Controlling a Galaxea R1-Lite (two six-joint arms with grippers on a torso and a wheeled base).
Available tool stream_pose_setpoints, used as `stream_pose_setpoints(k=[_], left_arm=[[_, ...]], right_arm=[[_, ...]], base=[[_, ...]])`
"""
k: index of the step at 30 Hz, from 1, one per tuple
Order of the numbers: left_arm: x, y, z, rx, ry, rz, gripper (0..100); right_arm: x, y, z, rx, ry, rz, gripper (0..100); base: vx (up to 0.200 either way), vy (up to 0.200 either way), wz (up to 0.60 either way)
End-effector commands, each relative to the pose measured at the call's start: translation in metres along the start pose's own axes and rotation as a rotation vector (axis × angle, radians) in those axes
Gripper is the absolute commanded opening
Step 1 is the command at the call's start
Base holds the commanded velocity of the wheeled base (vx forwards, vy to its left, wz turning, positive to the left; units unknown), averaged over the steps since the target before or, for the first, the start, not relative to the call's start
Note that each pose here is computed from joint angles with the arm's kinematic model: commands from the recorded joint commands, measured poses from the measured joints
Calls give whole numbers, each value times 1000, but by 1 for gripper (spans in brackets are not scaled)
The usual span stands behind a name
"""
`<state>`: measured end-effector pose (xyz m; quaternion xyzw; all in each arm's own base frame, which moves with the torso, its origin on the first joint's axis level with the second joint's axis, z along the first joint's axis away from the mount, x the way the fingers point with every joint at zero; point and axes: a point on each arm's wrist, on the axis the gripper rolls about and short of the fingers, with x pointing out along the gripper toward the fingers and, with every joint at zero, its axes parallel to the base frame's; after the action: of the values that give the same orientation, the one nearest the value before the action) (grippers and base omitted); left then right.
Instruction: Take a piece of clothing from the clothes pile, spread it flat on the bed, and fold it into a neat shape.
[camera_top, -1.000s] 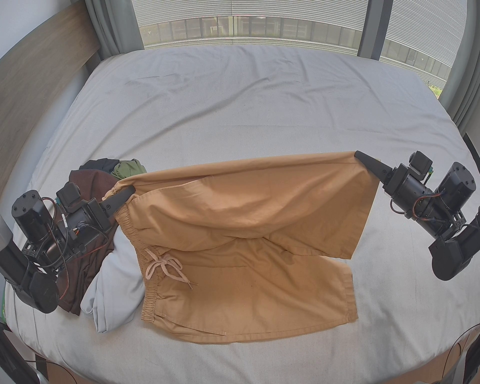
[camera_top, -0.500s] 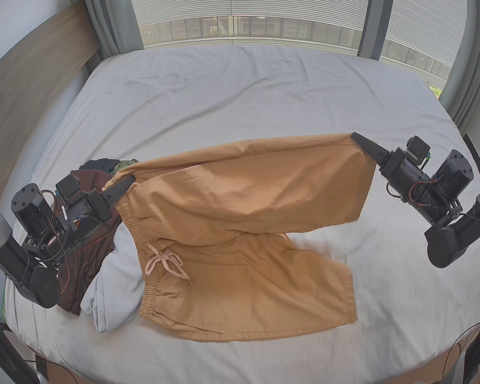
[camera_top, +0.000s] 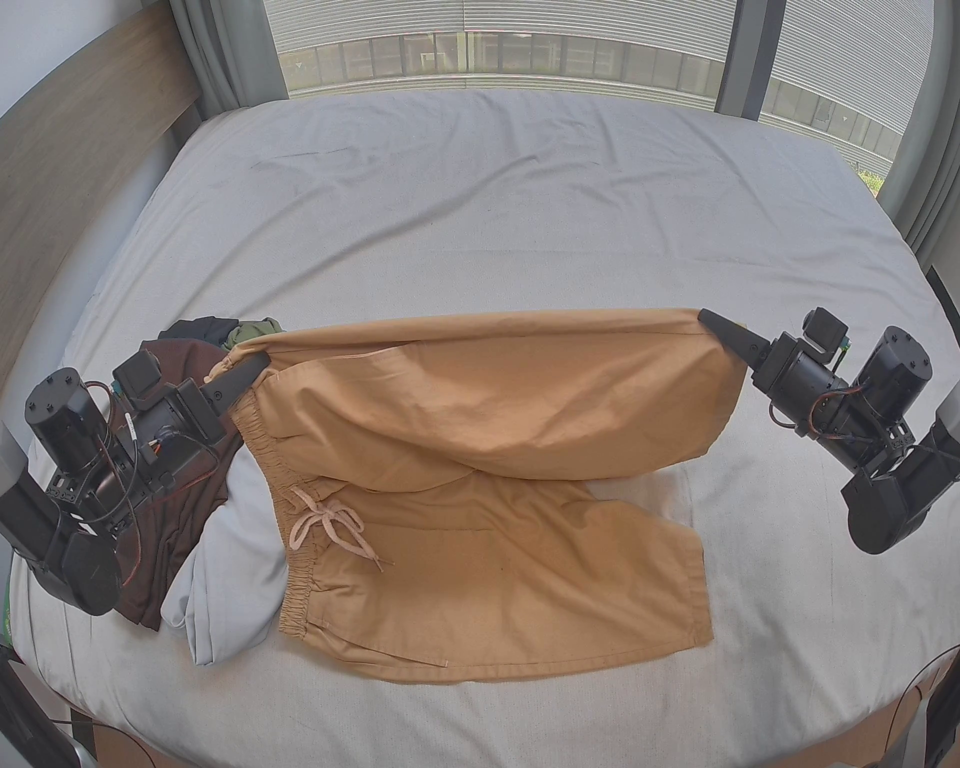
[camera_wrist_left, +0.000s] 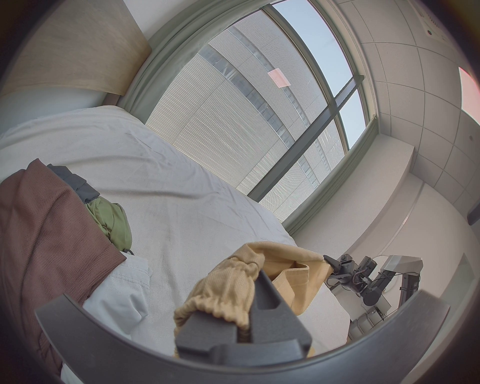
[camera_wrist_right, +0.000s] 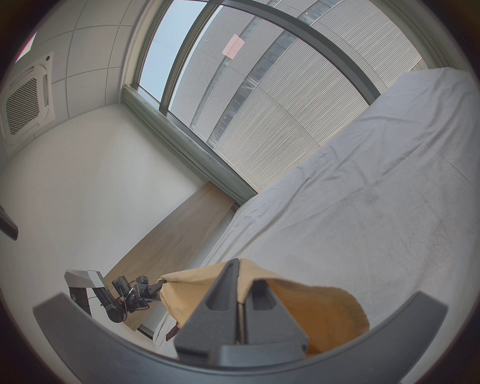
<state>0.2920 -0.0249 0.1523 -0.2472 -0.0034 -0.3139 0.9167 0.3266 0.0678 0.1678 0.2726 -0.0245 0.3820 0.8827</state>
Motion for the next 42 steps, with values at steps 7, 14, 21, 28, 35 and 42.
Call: stream_pose_setpoints(k=[7,14,21,28,35,42], left_arm=[[1,10,-9,-18,22,29,0],[-1,10,-5,-15,12,33,0],[2,10,-7,-17,16,28,0],[9,16,-5,-10,-5,42,0],[18,27,-10,-12,-18,79,0],[32,36,-11,-3,-45,93,0]], right_arm=[[-2,32,10,-31,-20,71,0],[-6,48,6,-21,-4,99,0],[-4,27,0,-11,7,49,0],[3,12,5,-24,-14,32,0],[20,-10,7,-38,-32,24,0],[31,-26,4,-42,-40,19,0]], base=[[0,0,0],[0,0,0],[0,0,0],[0,0,0],[0,0,0],[0,0,0]])
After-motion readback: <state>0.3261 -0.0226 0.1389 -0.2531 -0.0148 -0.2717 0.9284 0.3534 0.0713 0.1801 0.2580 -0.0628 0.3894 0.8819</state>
